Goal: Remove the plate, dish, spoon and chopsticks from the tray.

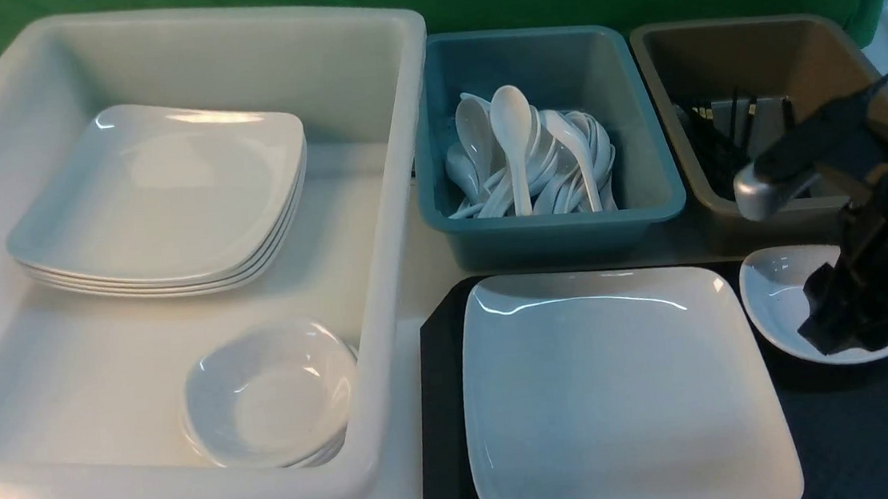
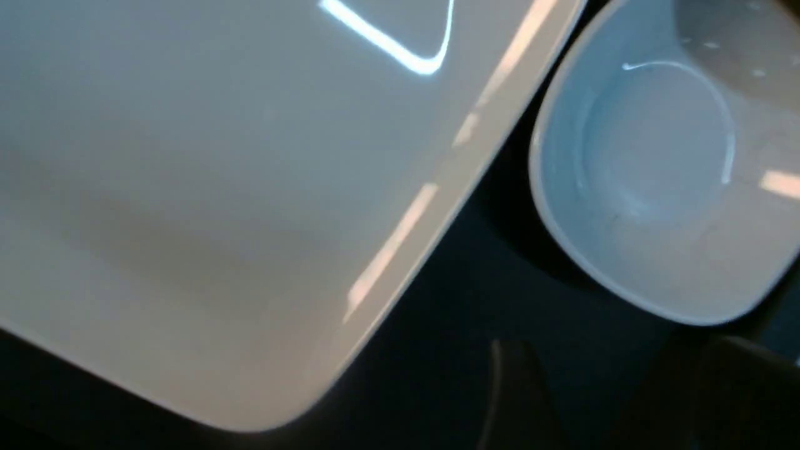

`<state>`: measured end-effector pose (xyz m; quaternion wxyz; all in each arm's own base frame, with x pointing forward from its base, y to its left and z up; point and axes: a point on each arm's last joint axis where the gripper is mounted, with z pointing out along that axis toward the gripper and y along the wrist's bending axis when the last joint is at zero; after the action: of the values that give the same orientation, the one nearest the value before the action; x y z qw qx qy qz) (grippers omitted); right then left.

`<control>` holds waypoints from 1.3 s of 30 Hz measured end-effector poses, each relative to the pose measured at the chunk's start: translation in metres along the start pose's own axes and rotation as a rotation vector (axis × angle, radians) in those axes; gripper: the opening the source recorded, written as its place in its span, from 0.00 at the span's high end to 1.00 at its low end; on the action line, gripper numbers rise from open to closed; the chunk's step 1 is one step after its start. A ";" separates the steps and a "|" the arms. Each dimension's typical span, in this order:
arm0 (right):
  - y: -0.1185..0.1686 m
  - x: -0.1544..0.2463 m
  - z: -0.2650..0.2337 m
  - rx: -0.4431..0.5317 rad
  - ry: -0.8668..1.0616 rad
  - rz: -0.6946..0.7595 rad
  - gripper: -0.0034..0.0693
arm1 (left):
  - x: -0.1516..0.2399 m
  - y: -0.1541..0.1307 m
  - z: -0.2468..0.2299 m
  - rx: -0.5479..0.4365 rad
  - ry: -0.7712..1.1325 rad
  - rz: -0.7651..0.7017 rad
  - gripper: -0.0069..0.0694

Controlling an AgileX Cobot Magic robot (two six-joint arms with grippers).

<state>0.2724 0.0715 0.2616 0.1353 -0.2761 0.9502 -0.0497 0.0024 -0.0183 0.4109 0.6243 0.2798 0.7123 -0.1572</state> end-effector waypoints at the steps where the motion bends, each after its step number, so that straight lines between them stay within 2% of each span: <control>1: -0.005 0.002 0.013 -0.013 0.013 0.004 0.34 | -0.001 0.000 0.000 0.002 -0.009 0.003 0.90; 7: -0.016 -0.001 0.043 -0.020 0.048 -0.058 0.33 | -0.001 0.000 0.000 0.005 -0.014 0.032 0.90; 13: -0.016 -0.007 0.068 -0.027 0.065 -0.184 0.33 | -0.001 0.000 0.000 0.003 -0.013 0.046 0.90; 24: -0.018 -0.013 0.107 -0.003 0.085 -0.274 0.34 | -0.001 0.000 0.000 0.002 -0.013 0.068 0.90; 27: -0.018 -0.013 0.114 -0.009 0.097 -0.277 0.40 | -0.001 0.000 0.000 0.002 -0.013 0.068 0.90; 32: -0.019 -0.015 0.115 0.006 0.079 -0.294 0.59 | -0.001 0.000 0.000 0.002 -0.013 0.068 0.90; 39: -0.020 -0.015 0.106 0.021 0.073 -0.276 0.65 | -0.001 0.000 0.000 0.002 -0.013 0.068 0.90</control>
<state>0.3247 0.0608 0.1671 0.0952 -0.4006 0.9071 -0.0878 0.0026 -0.0188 0.4121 0.6335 0.3034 0.6981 -0.1384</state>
